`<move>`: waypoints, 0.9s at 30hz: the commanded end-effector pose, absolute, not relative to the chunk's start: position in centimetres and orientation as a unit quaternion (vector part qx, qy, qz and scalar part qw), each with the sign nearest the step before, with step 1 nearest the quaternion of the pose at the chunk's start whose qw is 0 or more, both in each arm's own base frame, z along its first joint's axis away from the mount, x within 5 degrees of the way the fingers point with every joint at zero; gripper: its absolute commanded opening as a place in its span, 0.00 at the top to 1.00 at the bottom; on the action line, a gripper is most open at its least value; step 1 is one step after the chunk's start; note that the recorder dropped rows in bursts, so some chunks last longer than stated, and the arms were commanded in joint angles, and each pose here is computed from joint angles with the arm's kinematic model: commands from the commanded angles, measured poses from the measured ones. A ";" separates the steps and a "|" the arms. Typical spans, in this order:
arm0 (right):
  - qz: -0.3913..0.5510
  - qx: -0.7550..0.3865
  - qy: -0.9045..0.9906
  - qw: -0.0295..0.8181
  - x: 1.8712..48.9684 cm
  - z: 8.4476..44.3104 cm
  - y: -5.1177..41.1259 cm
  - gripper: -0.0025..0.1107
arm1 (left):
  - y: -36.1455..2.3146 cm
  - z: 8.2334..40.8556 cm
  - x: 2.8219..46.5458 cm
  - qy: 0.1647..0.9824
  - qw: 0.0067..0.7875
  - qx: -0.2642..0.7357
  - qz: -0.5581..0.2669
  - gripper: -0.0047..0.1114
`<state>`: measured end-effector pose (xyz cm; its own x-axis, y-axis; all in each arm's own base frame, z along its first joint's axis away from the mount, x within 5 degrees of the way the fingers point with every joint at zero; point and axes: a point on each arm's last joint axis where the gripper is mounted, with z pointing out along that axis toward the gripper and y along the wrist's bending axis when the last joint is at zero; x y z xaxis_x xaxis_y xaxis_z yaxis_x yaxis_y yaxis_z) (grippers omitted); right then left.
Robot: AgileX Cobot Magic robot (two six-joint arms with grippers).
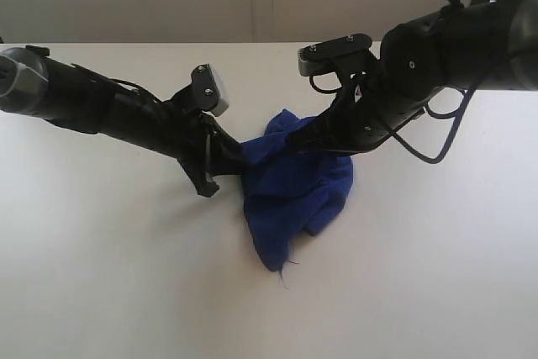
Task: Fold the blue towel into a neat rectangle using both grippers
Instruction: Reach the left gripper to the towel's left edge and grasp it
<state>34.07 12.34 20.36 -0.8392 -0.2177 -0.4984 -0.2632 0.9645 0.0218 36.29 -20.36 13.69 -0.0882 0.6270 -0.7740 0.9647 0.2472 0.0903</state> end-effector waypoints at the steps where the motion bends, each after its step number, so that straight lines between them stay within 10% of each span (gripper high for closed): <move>1: 0.042 -0.122 0.958 0.254 34.1 20.3 12.0 0.98 | -21.8 13.5 36.3 0.646 0.385 0.627 -0.205 0.58; 12: 0.043 -0.121 0.959 0.252 34.1 20.3 12.0 0.98 | -22.2 12.3 37.0 0.659 0.380 0.625 -0.174 0.59; 22: 0.043 -0.121 0.959 0.252 34.1 20.3 12.0 0.98 | -22.2 14.3 37.0 0.650 0.401 0.624 -0.164 0.96; 27: 0.043 -0.121 0.959 0.252 34.1 20.3 12.0 0.98 | -22.0 15.4 37.2 0.651 0.413 0.620 -0.145 0.96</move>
<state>34.05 12.33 20.35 -0.8401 -0.2180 -0.4966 -0.2630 0.9645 0.0215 37.24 -21.92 14.49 -0.0502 0.6569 -0.7523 0.9382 0.2894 0.1900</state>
